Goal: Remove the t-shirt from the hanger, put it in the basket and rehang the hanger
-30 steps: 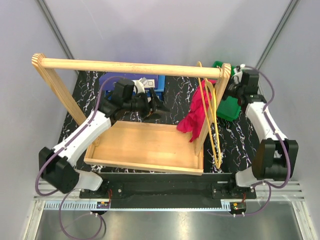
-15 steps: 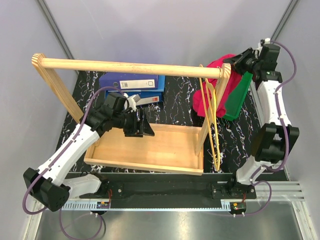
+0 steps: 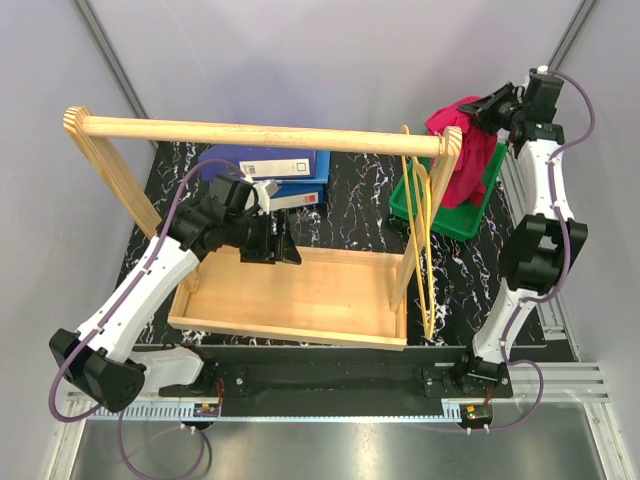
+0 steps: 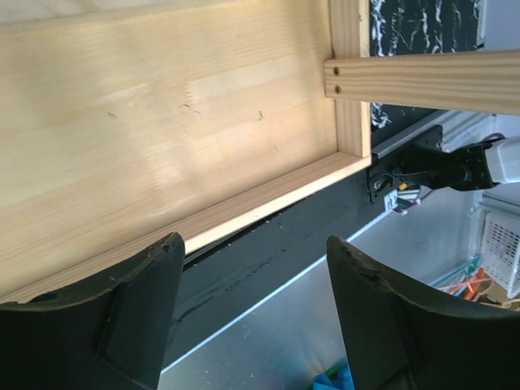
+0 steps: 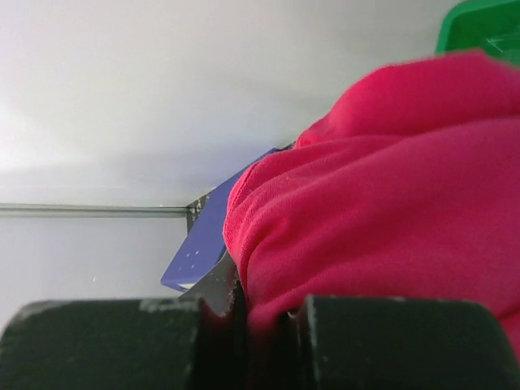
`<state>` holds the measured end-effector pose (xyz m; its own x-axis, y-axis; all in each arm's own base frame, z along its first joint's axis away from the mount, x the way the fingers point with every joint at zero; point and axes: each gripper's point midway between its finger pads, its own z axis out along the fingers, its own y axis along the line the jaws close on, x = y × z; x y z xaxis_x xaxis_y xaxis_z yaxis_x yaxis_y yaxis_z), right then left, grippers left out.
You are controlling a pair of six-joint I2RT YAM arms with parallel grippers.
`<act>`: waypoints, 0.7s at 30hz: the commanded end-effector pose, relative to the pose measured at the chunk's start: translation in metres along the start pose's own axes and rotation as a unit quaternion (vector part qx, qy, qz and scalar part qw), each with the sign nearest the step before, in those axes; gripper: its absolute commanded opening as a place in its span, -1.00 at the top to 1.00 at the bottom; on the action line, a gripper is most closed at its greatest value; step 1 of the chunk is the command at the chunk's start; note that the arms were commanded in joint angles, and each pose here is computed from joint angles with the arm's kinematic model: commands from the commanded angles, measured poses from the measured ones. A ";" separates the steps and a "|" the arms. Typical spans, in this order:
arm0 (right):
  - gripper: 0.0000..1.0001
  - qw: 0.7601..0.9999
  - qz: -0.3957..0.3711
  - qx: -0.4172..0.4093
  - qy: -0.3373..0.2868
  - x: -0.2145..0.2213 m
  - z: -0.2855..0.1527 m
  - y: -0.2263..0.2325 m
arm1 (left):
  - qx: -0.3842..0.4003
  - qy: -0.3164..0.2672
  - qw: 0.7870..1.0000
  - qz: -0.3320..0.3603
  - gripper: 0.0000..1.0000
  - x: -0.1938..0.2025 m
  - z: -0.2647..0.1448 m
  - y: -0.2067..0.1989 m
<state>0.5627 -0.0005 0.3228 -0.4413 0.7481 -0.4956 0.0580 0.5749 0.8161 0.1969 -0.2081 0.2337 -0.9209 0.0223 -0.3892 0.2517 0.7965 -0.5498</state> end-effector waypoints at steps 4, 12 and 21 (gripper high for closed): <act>1.00 0.999 0.026 0.025 0.013 0.001 0.053 -0.051 | -0.037 -0.024 0.999 0.012 -0.50 -0.024 -0.003 0.014; 1.00 0.992 0.048 0.107 0.047 0.042 0.075 -0.133 | -0.052 -0.006 0.998 -0.015 -0.51 -0.039 0.015 0.022; 0.90 0.955 0.043 0.273 0.106 0.096 0.055 -0.230 | -0.060 0.011 0.997 -0.041 -0.52 -0.042 0.031 0.028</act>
<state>0.5729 -0.0279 0.0933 -0.5604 0.7734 -0.2965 0.4648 0.5899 0.6603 0.2418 -0.2030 0.1967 -0.9610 -0.0059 -0.2764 0.1293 0.8741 -0.4683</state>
